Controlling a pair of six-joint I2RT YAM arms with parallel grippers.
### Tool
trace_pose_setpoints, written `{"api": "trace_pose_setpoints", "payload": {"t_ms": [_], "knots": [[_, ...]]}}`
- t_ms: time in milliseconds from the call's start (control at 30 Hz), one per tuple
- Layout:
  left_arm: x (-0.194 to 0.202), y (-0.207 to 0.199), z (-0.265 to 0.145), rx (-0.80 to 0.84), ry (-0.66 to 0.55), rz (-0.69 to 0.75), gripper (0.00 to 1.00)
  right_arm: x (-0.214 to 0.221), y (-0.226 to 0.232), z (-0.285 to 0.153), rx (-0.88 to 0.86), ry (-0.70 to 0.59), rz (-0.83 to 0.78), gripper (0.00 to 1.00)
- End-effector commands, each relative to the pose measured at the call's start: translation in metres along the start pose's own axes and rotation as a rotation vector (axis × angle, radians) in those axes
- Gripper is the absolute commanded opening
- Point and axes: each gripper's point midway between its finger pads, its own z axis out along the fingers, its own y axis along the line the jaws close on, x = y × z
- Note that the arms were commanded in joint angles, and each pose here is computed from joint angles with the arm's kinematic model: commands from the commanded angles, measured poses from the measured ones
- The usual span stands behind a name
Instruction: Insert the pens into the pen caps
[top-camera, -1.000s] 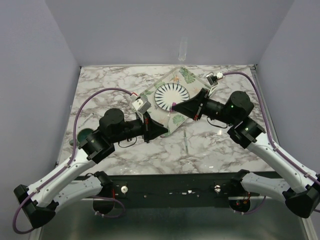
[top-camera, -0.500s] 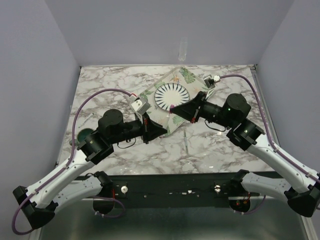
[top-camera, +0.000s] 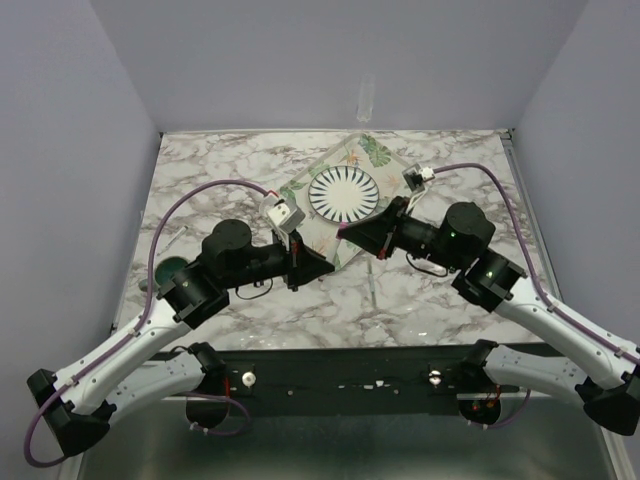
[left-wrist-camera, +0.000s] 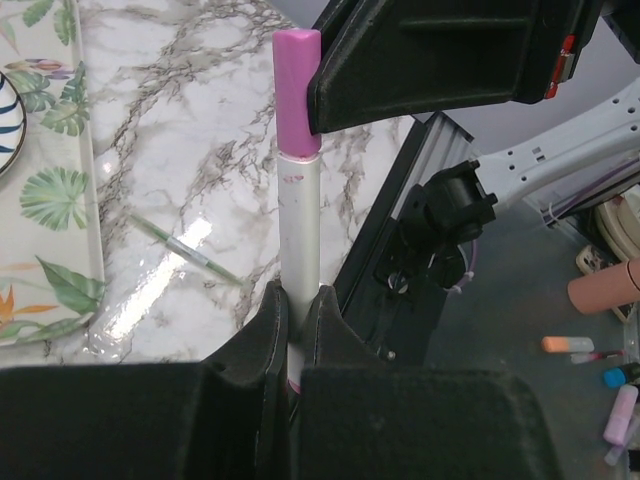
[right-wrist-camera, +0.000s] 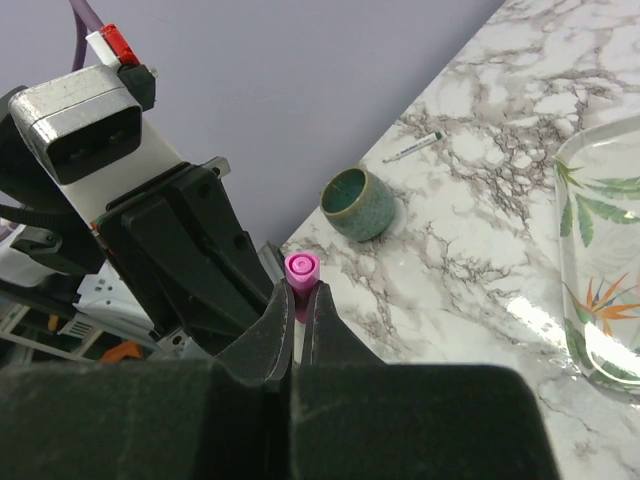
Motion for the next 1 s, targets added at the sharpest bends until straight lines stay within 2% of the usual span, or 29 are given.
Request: {"api": "trace_pose_setpoints", "payload": {"t_ms": [0, 100, 200, 233, 333, 467, 700, 967], "knots": [[-0.025, 0.0, 0.0, -0.01, -0.109, 0.053, 0.0, 0.027, -0.004, -0.002, -0.01, 0.062, -0.016, 0.01], [-0.035, -0.001, 0.0, -0.009, -0.143, 0.08, 0.0, 0.034, -0.003, -0.005, -0.035, 0.082, -0.05, 0.02], [-0.035, -0.006, -0.001, 0.024, -0.15, 0.12, 0.0, 0.028, 0.0, -0.011, -0.034, 0.059, -0.07, 0.19], [-0.034, -0.006, -0.001, 0.029, -0.154, 0.127, 0.0, 0.021, 0.004, -0.013, -0.036, 0.038, -0.076, 0.33], [-0.034, -0.006, -0.006, 0.034, -0.189, 0.152, 0.0, 0.003, 0.014, -0.018, -0.036, -0.013, -0.076, 0.5], [-0.035, -0.01, -0.016, 0.044, -0.229, 0.179, 0.0, -0.013, 0.029, -0.017, -0.068, -0.034, -0.076, 0.66], [-0.034, -0.013, -0.021, 0.054, -0.239, 0.208, 0.0, -0.05, 0.054, -0.006, -0.112, -0.083, -0.131, 0.72], [-0.034, -0.014, -0.024, 0.054, -0.235, 0.214, 0.0, -0.056, 0.072, 0.014, -0.206, -0.054, -0.137, 0.68]]}}
